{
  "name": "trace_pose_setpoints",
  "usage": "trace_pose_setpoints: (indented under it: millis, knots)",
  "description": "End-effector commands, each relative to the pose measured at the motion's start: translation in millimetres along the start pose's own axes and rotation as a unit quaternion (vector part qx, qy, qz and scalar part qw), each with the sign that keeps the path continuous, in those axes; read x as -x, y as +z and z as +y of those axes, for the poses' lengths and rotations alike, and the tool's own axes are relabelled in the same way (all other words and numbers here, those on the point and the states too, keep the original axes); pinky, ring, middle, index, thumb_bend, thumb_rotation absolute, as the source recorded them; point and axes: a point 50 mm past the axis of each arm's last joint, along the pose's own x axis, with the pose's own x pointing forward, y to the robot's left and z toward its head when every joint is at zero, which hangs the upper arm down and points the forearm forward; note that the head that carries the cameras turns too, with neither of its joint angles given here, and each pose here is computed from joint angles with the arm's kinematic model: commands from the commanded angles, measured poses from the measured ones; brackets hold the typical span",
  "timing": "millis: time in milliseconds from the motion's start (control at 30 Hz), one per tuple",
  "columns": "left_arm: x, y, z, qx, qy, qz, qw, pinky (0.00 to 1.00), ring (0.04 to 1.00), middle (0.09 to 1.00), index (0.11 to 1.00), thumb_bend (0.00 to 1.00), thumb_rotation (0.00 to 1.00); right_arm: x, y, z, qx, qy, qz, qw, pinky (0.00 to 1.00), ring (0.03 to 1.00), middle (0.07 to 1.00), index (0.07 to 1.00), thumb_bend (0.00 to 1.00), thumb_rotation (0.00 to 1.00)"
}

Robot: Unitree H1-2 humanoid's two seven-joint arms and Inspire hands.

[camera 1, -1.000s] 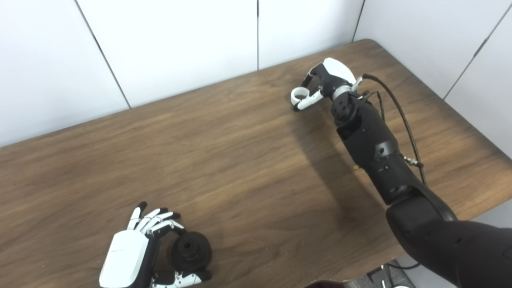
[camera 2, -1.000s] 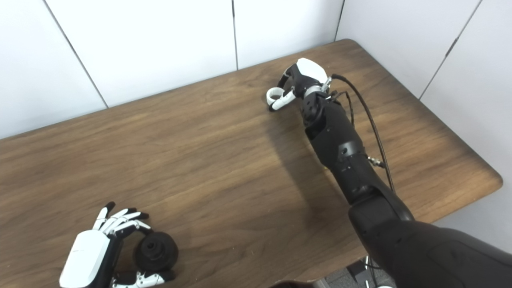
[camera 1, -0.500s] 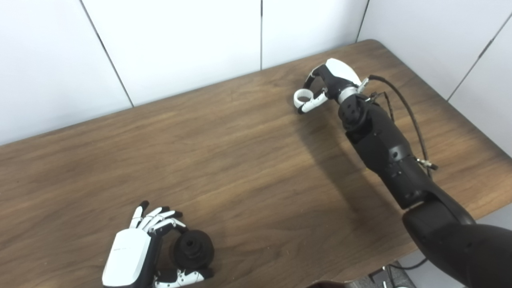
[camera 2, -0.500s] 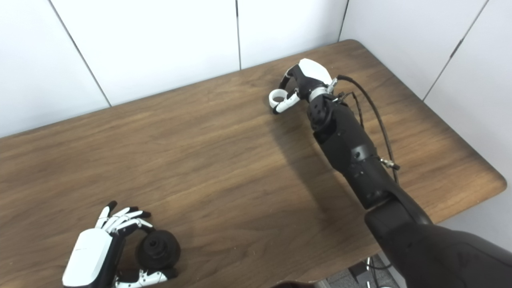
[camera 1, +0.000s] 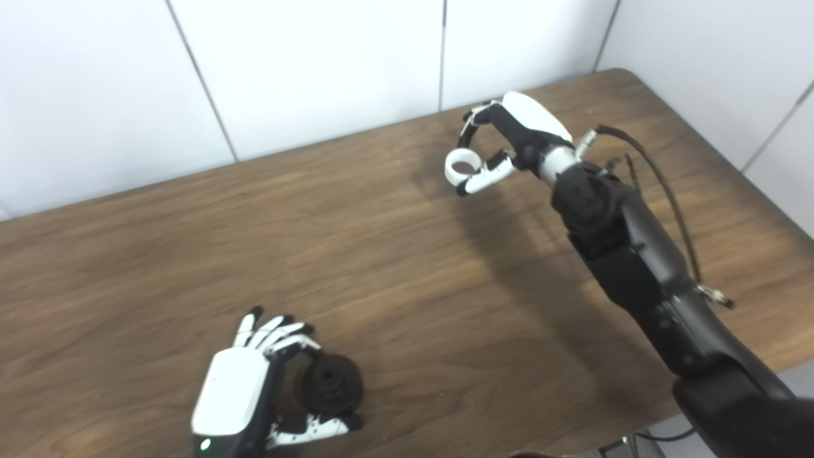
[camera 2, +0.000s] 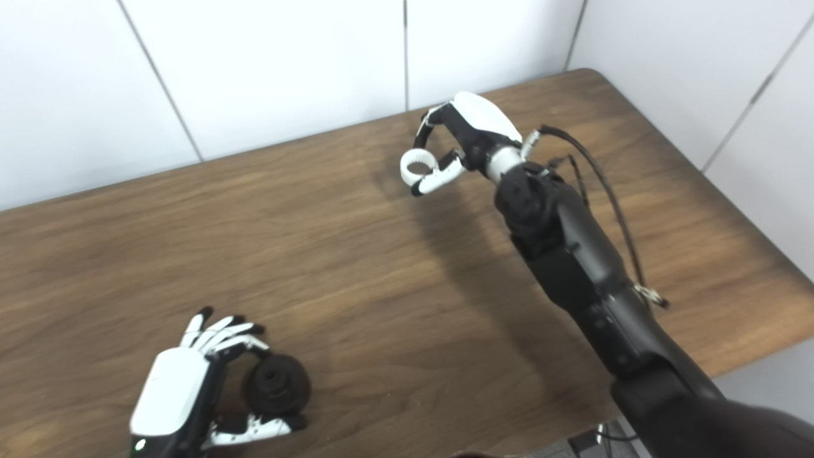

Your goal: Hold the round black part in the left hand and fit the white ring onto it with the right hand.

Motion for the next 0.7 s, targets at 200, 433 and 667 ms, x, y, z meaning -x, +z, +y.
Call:
trace_pose_setpoints:
  millis: [200,433,667]
  knots:
    - [-4.5,15.4,0.3,-0.013,-0.001,-0.004,1.000,1.00,0.871,0.772,0.485,0.52,0.05,37.5,39.2,5.0,-0.009,0.038,-0.083,0.996,0.93,0.950,0.854,0.482,0.52,0.14]
    - [-7.0,23.3,0.5,-0.012,-0.001,-0.003,1.000,1.00,0.876,0.775,0.485,0.52,0.05,67.4,63.8,17.3,-0.017,0.072,-0.125,0.989,0.98,0.948,0.853,0.483,0.52,0.13]
    - [-10.7,30.1,1.0,-0.013,0.000,-0.001,1.000,1.00,0.879,0.776,0.485,0.52,0.05,91.9,78.9,21.9,-0.013,0.100,-0.158,0.982,0.99,0.948,0.846,0.482,0.52,0.13]
